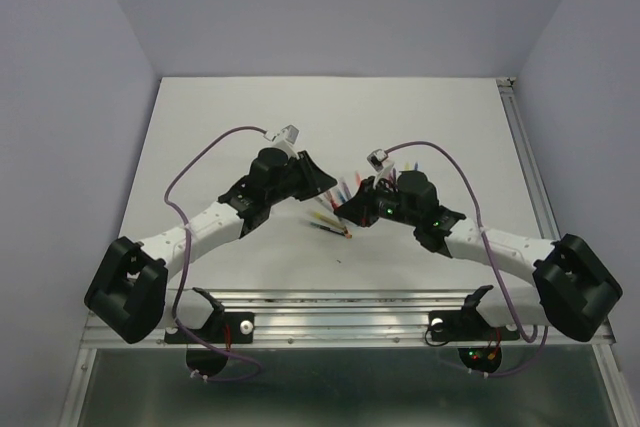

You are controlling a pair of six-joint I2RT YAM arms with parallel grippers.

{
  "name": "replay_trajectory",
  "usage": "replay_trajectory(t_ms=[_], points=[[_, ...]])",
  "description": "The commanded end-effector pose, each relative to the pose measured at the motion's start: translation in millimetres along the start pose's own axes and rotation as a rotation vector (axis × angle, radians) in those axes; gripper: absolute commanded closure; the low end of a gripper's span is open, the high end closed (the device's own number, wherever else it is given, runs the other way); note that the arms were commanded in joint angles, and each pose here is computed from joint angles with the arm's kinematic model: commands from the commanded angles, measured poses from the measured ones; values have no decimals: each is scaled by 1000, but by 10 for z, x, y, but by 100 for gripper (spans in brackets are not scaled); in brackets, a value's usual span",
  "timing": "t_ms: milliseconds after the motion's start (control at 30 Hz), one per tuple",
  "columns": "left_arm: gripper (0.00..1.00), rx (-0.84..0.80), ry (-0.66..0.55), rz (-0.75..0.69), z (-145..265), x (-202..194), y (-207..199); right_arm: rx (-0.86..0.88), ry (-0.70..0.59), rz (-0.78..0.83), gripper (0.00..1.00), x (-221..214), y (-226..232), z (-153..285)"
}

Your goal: Open the pen caps

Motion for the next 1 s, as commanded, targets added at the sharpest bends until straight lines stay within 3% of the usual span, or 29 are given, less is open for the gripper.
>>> replay_trajectory(t_ms=[0,267,433,667,767,967], points=[[100,-38,-89,-24,8,218,-163,112,-43,11,99,190,261,-90],[100,128,-299,7,79,1059,252,140,252,-100,99,-655,196,48],[100,181,-352,12,108,1389,416,154,328,-140,99,-998,285,182],[100,262,-305,13,184,1280,623,-24,185,-156,99,-766,175,206],[100,366,-178,10,218,966,851,-195,65,-129,99,-505,-12,191],[96,508,-62,12,244,455,1287,-443,-84,-171,99,-31,-589,343]])
Point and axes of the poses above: each gripper's point midway between its finger pads, its own z axis back along the fingers, its own y axis along the line the jaws close on, x = y × z, the point moved 4 cm from there along z, back along the fingers, and after that the axes turned 11 degrees about -z, right-handed, at the moved point
